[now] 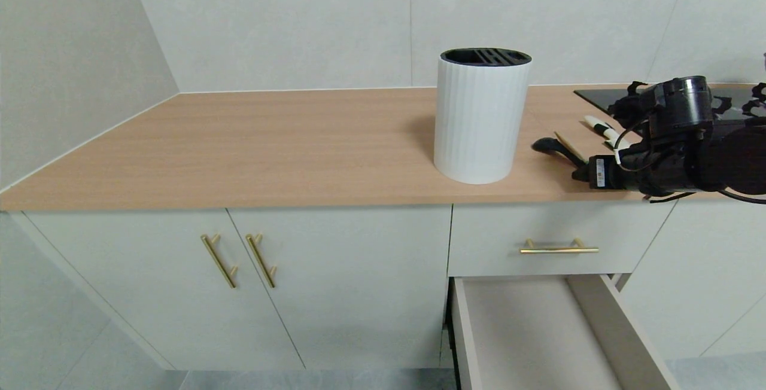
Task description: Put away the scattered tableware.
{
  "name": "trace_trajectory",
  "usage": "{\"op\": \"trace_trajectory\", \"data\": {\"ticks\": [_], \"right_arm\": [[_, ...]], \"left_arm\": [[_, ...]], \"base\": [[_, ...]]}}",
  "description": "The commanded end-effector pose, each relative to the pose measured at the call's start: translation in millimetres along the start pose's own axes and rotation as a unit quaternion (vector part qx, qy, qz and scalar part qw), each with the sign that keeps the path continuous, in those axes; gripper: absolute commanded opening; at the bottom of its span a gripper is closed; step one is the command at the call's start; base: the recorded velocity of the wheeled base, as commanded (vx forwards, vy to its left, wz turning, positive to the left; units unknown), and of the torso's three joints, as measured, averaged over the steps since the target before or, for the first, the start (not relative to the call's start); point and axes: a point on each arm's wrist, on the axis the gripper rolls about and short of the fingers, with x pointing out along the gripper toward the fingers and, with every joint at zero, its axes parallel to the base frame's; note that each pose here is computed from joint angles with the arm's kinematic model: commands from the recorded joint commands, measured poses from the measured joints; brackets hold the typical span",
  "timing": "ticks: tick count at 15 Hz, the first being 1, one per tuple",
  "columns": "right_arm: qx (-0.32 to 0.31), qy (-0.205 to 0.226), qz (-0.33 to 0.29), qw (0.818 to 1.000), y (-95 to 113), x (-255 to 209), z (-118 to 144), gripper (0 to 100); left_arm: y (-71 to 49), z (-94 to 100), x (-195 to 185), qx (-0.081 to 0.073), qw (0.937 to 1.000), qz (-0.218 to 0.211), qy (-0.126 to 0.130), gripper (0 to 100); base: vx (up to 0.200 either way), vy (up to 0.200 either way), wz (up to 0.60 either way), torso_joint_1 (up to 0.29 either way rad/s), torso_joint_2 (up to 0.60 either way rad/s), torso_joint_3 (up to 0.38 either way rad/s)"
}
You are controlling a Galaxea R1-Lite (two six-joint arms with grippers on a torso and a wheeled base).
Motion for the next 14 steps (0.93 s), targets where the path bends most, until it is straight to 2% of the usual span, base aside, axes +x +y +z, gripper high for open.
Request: {"op": "trace_trajectory", "data": {"ticks": [1,9,14], "right_arm": [[0.001,-0.001,0.001,1.0,0.0,-0.7,0.3,0],[0.004,-0.01,0.003,1.0,-1.4,-9.3,4.5,0],[0.015,-0.035,0.006,0.999,-7.4,-44.4,14.0,0]], "left_arm": [[0.0,-0.1,0.0,0.0,1.0,0.0,0.0,100],[0.0,-0.1,0.0,0.0,1.0,0.0,0.0,100],[0.0,-0.1,0.0,0.0,1.0,0.0,0.0,100]], "base": [[0.0,0.0,0.0,0.0,0.0,0.0],[0.0,0.0,0.0,0.0,0.0,0.0],[0.0,0.0,0.0,0.0,0.0,0.0]]}}
